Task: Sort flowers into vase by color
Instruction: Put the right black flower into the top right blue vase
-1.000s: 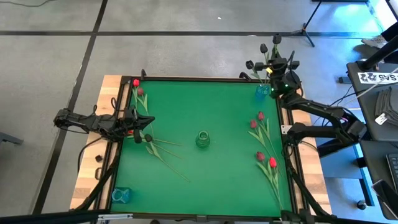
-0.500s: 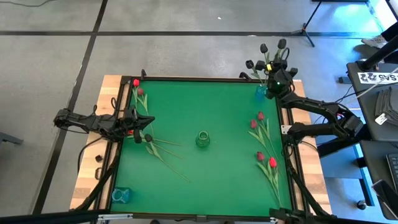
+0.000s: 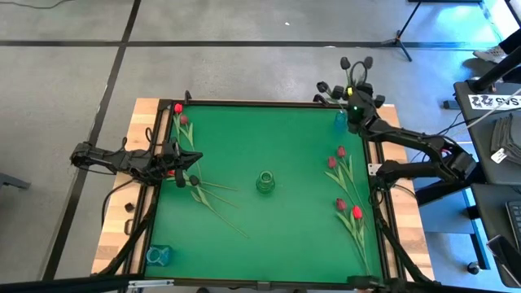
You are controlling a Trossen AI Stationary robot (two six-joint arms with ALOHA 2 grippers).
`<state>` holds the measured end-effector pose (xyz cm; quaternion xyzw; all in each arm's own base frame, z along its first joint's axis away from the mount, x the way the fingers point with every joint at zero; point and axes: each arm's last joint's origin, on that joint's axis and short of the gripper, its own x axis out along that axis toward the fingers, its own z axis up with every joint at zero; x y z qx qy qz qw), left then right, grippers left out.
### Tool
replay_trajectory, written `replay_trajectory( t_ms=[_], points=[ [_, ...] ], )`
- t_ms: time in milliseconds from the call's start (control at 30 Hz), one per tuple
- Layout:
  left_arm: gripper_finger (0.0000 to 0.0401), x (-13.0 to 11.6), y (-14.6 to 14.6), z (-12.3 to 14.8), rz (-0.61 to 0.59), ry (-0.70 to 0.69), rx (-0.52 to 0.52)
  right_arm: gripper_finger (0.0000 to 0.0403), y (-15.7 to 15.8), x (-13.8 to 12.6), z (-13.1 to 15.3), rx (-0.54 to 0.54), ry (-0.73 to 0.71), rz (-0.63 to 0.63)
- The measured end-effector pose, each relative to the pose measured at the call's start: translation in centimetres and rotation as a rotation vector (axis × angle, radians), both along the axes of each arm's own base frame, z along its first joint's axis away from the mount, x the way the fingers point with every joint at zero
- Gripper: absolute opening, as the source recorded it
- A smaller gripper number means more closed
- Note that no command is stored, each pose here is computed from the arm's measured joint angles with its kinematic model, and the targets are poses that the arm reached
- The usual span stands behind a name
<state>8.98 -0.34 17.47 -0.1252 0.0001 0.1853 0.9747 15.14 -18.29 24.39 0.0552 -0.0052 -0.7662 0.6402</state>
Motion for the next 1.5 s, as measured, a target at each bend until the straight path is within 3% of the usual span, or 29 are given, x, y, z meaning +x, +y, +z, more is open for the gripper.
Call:
replay_trajectory(
  t_ms=[133, 333, 667, 867, 1333, 1500],
  points=[
    [0.0011, 0.0, 0.0, 0.0, -0.001, 0.0, 0.0, 0.0169, 0.7, -0.5, 0.6, 0.015, -0.062, 0.075],
    [0.0011, 0.0, 0.0, 0.0, 0.0, 0.0, 0.0, 0.0201, 2.4, -2.0, 1.4, 0.087, -0.022, 0.154],
    [0.0011, 0.0, 0.0, 0.0, 0.0, 0.0, 0.0, 0.0187, 4.7, -3.7, 2.7, 0.128, -0.066, 0.33],
    [0.0011, 0.0, 0.0, 0.0, 0.0, 0.0, 0.0, 0.0176, 6.4, -4.3, 3.3, 0.153, -0.093, 0.546],
    [0.0011, 0.0, 0.0, 0.0, 0.0, 0.0, 0.0, 0.0154, 12.6, -0.9, 2.3, 0.254, 0.054, 0.982],
    [0.0011, 0.0, 0.0, 0.0, 0.0, 0.0, 0.0, 0.0154, 15.4, -0.3, 0.8, 0.412, 0.128, 1.143]
  ],
)
